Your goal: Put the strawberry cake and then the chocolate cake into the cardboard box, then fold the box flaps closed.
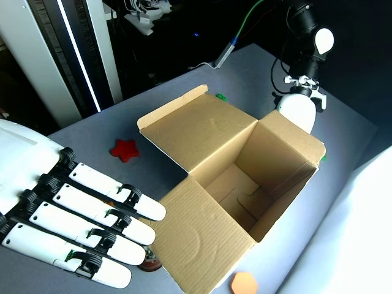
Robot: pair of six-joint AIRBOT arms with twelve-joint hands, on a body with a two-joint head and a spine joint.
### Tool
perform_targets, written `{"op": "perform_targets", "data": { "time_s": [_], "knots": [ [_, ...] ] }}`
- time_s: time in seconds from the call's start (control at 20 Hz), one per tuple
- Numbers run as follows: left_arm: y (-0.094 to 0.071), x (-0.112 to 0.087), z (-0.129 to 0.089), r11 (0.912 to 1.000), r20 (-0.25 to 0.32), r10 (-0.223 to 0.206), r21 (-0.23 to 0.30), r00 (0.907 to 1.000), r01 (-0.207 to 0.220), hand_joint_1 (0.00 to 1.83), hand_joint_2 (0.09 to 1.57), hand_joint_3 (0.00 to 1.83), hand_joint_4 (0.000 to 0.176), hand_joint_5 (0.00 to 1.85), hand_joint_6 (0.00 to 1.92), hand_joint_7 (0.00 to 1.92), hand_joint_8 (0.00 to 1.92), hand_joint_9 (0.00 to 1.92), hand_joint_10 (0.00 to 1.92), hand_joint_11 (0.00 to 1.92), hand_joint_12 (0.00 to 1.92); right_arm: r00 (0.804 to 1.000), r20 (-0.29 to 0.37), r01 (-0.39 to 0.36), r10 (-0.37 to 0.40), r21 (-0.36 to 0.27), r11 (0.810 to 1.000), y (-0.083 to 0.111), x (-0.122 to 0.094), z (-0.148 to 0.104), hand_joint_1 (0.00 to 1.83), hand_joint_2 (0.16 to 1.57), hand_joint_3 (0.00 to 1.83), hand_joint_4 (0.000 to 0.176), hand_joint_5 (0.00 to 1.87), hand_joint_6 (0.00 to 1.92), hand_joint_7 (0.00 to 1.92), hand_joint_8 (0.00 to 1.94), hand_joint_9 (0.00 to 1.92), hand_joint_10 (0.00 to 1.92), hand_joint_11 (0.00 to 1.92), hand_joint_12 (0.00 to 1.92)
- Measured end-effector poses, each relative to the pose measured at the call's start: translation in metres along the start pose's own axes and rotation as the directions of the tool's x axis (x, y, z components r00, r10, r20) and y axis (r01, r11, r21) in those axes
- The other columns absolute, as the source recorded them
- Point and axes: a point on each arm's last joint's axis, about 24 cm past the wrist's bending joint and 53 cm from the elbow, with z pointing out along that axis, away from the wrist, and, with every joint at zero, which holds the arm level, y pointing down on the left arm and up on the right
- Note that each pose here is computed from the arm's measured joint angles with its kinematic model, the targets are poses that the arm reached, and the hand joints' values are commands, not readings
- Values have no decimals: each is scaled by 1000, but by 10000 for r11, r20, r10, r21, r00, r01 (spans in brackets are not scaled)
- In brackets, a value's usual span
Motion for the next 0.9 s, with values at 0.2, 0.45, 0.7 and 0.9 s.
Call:
{"op": "perform_targets", "data": {
  "time_s": [0.2, 0.45, 0.7, 0.9],
  "knots": [
    [3, -26, -24, 9999, 404, 62, -98, 9992, -58, 1169, 1228, 1, 0, 722, 1264, 825, 1382, 800, 1185, 662, 1453, 10000, 5, 9, -9, 1, 10000, 0, 0, 0, 1230, 899, 0, 0, 70, 2, 146, 3, 105, 8, 0, 301],
    [-5, -40, -59, 9996, 304, 296, 14, 9991, -297, 1177, 1209, 0, 0, 810, 1144, 806, 1408, 800, 1216, 683, 1471, 10000, 4, 0, 0, -1, 10000, 0, 0, 0, 1181, 879, 0, 0, 60, 4, 157, 3, 115, 8, 0, 252],
    [-11, -62, -79, 9995, 592, 285, 86, 9978, -291, 1162, 1239, 3, 0, 731, 1236, 784, 1458, 790, 1210, 676, 1477, 10000, 2, 1, -1, 3, 10000, 0, 0, 0, 1181, 899, 3, 6, 30, 2, 103, 4, 60, 3, 0, 72],
    [-21, -87, -93, 9980, 979, 569, 219, 9936, -594, 1161, 1235, 0, 0, 719, 1277, 809, 1397, 808, 1207, 704, 1495, 10000, 5, 5, -5, 2, 10000, 0, 0, 0, 1204, 944, 12, 0, 15, 1, 51, 0, 7, 0, 0, 9]
  ]
}}
